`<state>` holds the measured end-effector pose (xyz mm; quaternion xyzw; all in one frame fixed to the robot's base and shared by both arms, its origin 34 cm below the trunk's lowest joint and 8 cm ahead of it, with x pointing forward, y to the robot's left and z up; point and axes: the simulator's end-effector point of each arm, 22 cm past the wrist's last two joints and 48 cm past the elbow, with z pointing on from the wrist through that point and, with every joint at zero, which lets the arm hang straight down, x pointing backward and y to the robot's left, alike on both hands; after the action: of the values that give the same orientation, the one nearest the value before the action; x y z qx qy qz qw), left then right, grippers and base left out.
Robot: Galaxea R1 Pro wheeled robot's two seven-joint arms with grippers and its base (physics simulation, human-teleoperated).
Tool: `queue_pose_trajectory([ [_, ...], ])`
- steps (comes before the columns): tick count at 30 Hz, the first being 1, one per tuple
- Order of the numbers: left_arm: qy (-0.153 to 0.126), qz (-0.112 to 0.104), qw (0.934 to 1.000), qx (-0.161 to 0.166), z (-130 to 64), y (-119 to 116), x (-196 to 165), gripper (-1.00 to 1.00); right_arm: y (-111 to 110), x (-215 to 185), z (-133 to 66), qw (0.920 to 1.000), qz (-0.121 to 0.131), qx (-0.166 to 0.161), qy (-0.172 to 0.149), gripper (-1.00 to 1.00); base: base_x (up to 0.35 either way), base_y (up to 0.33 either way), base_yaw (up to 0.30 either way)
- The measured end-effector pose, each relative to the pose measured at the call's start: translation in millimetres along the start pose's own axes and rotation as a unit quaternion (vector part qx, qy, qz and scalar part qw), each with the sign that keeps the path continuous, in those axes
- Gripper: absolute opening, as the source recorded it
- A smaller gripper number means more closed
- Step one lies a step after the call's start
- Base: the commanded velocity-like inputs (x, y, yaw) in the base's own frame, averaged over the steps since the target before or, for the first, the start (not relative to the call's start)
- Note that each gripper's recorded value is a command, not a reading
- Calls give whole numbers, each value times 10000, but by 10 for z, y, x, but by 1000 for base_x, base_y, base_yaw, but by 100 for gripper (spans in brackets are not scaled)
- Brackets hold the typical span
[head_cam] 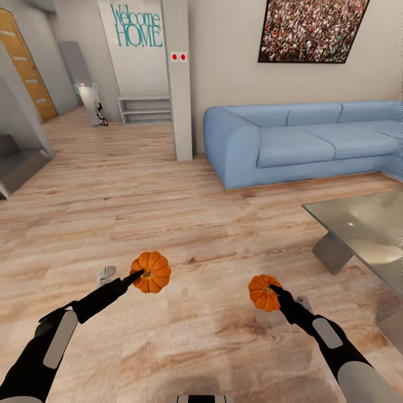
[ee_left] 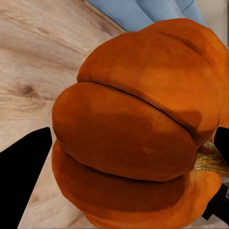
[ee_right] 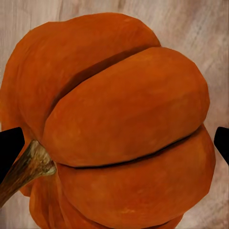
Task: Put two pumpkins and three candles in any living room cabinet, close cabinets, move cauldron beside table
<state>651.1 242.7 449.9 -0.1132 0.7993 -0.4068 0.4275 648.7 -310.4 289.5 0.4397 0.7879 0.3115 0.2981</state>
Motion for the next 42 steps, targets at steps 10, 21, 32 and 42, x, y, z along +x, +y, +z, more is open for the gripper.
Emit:
queue_pose_trajectory([
  [10, -141, 122, 9998, 111, -65, -187, -163, -100, 235, -86, -96, 9998, -48, -190, -88, -100, 0, 0, -21],
  [21, -333, 282, 9987, 267, -164, -447, -374, -100, 552, -199, -243, 9987, -115, -453, -212, -100, 0, 0, -125],
  [32, -469, 442, 9970, 430, -209, -629, -514, -100, 611, -206, -266, 9984, -138, -498, -225, -100, -64, 11, -90],
  [42, -516, 534, 9962, 455, -218, -682, -561, -100, 612, -192, -261, 9984, -169, -490, -207, -100, -315, 73, -3],
])
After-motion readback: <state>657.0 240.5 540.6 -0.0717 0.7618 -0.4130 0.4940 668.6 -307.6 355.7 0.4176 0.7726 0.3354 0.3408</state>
